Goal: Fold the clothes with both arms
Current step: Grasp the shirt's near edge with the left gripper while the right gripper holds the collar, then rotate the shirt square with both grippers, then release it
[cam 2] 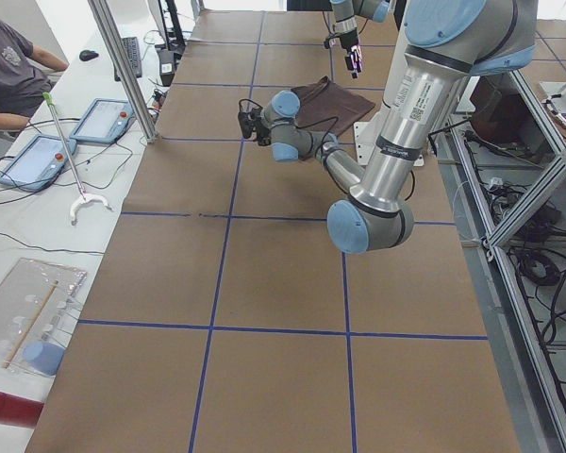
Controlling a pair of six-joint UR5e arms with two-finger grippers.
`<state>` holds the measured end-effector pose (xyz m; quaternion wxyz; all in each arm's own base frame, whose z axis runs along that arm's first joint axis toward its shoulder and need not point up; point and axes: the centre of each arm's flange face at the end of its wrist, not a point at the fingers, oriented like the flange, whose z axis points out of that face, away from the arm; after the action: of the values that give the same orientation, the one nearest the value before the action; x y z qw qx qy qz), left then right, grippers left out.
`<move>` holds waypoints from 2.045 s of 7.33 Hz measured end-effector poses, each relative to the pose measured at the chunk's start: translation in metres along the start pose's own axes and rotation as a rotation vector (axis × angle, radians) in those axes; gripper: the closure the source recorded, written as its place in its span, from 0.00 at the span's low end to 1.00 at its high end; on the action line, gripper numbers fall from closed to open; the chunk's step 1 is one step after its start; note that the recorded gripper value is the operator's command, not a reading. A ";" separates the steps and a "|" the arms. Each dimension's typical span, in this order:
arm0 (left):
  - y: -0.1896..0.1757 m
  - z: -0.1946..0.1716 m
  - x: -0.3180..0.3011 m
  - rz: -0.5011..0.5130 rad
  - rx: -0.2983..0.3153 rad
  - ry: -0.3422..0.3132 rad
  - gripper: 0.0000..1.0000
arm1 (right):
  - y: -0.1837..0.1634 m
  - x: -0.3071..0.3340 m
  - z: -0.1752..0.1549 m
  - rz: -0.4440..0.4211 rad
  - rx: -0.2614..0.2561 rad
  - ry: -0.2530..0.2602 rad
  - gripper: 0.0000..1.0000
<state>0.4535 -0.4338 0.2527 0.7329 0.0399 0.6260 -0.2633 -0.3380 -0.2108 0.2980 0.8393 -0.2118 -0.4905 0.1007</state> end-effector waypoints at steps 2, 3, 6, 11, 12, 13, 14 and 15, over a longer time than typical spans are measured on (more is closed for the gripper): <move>0.099 0.005 -0.021 -0.037 -0.019 -0.142 0.42 | -0.061 -0.023 -0.040 0.058 0.150 -0.102 0.00; 0.127 0.014 -0.035 -0.030 -0.016 -0.191 0.43 | -0.088 -0.027 -0.049 0.086 0.200 -0.120 0.00; 0.148 0.034 -0.055 -0.004 0.001 -0.297 0.48 | -0.111 -0.028 -0.055 0.113 0.239 -0.125 0.00; 0.155 0.054 -0.054 0.003 0.001 -0.318 1.00 | -0.116 -0.026 -0.052 0.120 0.242 -0.118 0.00; 0.154 0.052 -0.051 0.007 0.000 -0.313 1.00 | -0.116 -0.026 -0.052 0.121 0.243 -0.118 0.00; 0.146 0.046 -0.046 0.042 0.002 -0.300 1.00 | -0.116 -0.027 -0.052 0.120 0.242 -0.119 0.00; 0.130 0.036 -0.044 0.117 0.007 -0.288 1.00 | -0.115 -0.028 -0.052 0.118 0.241 -0.122 0.00; 0.106 0.026 -0.043 0.179 0.028 -0.280 1.00 | -0.114 -0.030 -0.053 0.116 0.242 -0.126 0.00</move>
<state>0.5202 -0.3384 0.2701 0.8327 0.0687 0.5082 -0.2088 -0.3114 -0.3375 0.3036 0.8189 -0.1301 -0.5136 0.2206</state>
